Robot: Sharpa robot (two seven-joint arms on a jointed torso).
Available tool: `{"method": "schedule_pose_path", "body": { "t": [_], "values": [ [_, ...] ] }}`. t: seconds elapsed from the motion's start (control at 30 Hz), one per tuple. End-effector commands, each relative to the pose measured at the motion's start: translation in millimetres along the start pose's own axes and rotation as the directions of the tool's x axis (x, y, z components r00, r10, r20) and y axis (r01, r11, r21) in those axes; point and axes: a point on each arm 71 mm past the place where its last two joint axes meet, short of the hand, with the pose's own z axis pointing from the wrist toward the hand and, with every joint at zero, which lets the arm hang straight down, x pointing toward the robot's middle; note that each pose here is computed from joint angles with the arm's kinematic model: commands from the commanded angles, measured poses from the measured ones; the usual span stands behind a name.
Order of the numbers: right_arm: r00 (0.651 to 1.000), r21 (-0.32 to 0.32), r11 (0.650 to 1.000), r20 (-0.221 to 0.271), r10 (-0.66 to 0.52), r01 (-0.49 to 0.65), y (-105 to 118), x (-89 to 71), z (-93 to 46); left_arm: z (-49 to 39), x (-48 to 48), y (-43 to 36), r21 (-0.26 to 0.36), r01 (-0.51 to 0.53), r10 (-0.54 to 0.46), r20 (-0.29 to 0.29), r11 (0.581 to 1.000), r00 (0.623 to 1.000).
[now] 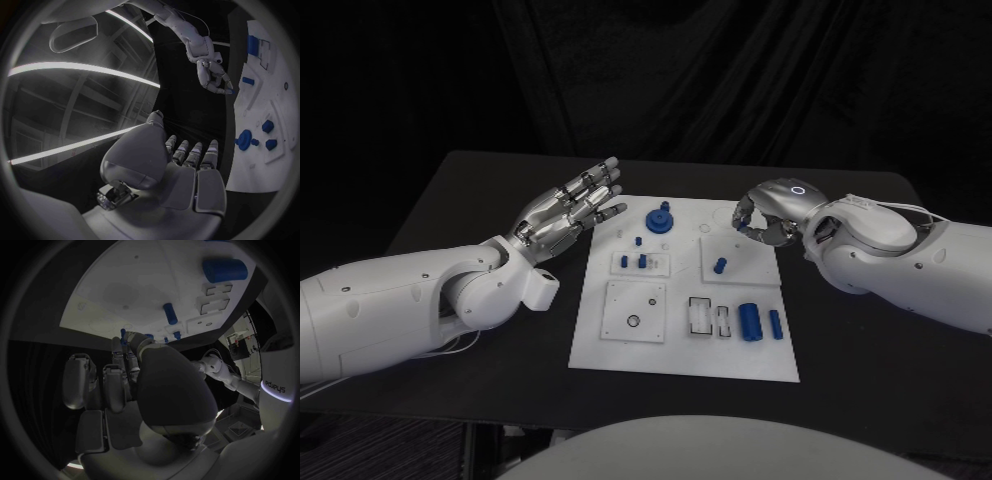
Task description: Assemble the parts on the task board
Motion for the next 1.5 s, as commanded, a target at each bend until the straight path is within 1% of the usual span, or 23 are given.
{"method": "schedule_pose_path", "body": {
  "t": [0.03,0.13,0.27,0.43,0.5,0.57,0.7,0.87,0.97,1.13,1.3,1.5],
  "values": [
    [1.0,0.003,1.0,0.003,-0.004,0.004,2.2,-6.2,-0.2,0.5,0.9,-2.0,0.036,0.006,-0.006,0.003,0.999,1.0],
    [1.0,-0.008,1.0,-0.001,-0.001,0.001,6.8,-9.8,-2.1,1.3,1.1,-1.3,0.032,0.006,-0.006,0.001,0.999,1.0],
    [1.0,-0.047,0.999,-0.013,0.006,-0.007,22.2,-11.8,-6.2,1.9,0.3,-0.8,0.031,0.002,-0.002,0.005,1.0,1.0],
    [0.999,-0.145,0.989,-0.034,-0.014,0.009,58.6,-11.3,-13.1,2.0,-1.2,0.6,0.02,0.0,0.0,0.008,1.0,1.0],
    [0.999,-0.196,0.981,-0.037,-0.008,0.001,78.4,-10.2,-16.1,2.0,-1.0,2.1,0.016,0.002,-0.002,0.008,1.0,1.0],
    [0.999,-0.234,0.972,-0.039,0.001,-0.01,94.1,-8.2,-18.2,1.5,-0.4,4.1,0.013,0.005,-0.005,0.007,1.0,1.0],
    [0.999,-0.277,0.961,-0.044,0.015,-0.026,112.5,-3.4,-18.2,-0.8,0.0,6.7,0.016,0.014,-0.014,0.005,1.0,1.0],
    [0.999,-0.316,0.948,-0.049,0.013,-0.028,128.7,6.1,-15.0,-3.8,-1.6,8.1,0.029,0.01,-0.01,0.017,1.0,1.0],
    [0.999,-0.347,0.938,-0.043,-0.015,-0.001,139.1,13.3,-12.0,-5.9,-5.7,8.6,0.034,-0.012,0.01,0.046,0.999,0.999],
    [0.999,-0.385,0.923,-0.042,-0.031,0.013,153.1,23.2,-9.1,-8.5,-11.5,9.1,0.04,-0.04,0.037,0.082,0.998,0.996],
    [0.998,-0.402,0.915,-0.042,-0.041,0.021,161.0,33.1,-4.0,-10.0,-15.7,10.0,0.044,-0.059,0.054,0.105,0.997,0.993],
    [0.998,-0.402,0.915,-0.046,-0.045,0.023,162.5,40.0,-0.2,-10.2,-17.0,11.3,0.046,-0.069,0.063,0.117,0.997,0.991]
  ]
}}
